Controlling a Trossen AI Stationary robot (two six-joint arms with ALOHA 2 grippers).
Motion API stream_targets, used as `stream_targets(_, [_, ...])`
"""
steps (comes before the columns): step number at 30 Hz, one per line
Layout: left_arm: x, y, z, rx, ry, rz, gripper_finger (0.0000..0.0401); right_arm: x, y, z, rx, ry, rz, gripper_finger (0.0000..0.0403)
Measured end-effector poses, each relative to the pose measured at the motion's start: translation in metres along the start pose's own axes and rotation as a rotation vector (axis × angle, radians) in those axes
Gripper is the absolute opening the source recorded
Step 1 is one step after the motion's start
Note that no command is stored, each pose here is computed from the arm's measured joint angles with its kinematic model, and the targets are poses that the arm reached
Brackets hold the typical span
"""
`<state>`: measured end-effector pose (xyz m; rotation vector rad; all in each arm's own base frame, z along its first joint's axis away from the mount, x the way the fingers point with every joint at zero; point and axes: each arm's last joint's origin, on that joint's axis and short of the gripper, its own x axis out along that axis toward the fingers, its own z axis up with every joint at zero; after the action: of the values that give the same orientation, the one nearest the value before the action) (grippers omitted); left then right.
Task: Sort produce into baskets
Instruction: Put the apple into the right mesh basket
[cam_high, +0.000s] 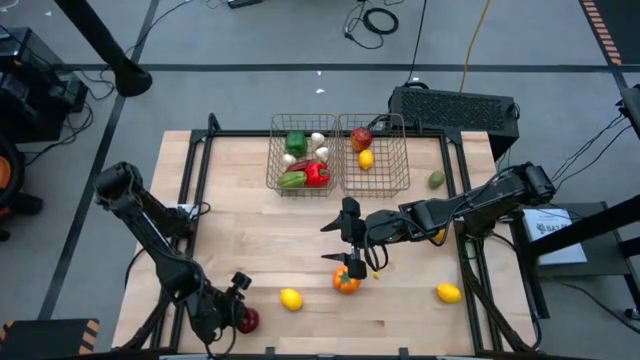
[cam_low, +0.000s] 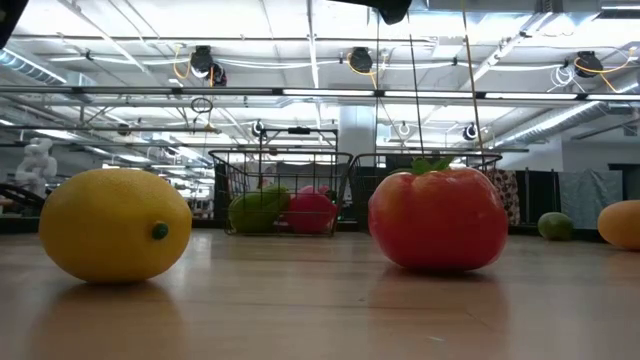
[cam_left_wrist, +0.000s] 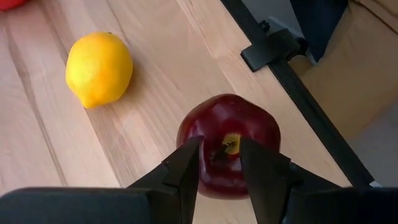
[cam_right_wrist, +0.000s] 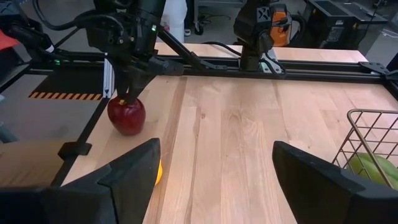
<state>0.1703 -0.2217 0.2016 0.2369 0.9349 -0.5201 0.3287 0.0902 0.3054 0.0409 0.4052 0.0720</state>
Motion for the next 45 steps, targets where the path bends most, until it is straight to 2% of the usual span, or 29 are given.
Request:
stream_targets(10, [0.01, -0.0022, 0.0004, 0.004, 0.003, 0.001, 0.012, 0.0, 0.0, 0.0, 0.0, 0.0, 0.0, 0.0301])
stream_targets(19, [0.01, -0.0022, 0.0, 0.004, 0.008, 0.002, 0.0056, 0.0, 0.0, 0.0, 0.0, 0.0, 0.0, 0.0301])
stream_targets(24, [0.0099, -0.0028, -0.0001, 0.003, 0.013, -0.019, 0.0035, 0.0, 0.0, 0.0, -0.004, 0.0, 0.0, 0.0301])
stream_targets(40, [0.0095, -0.0028, -0.0002, 0.002, 0.015, -0.019, 0.0028, 0.0, -0.0001, 0.0, -0.011, 0.0, 0.0, 0.0301])
stream_targets(45, [0.0011, -0.0014, -0.0005, -0.001, 0.012, -0.041, 0.0006, 0.0, 0.0, 0.0, -0.011, 0.0, 0.0, 0.0301])
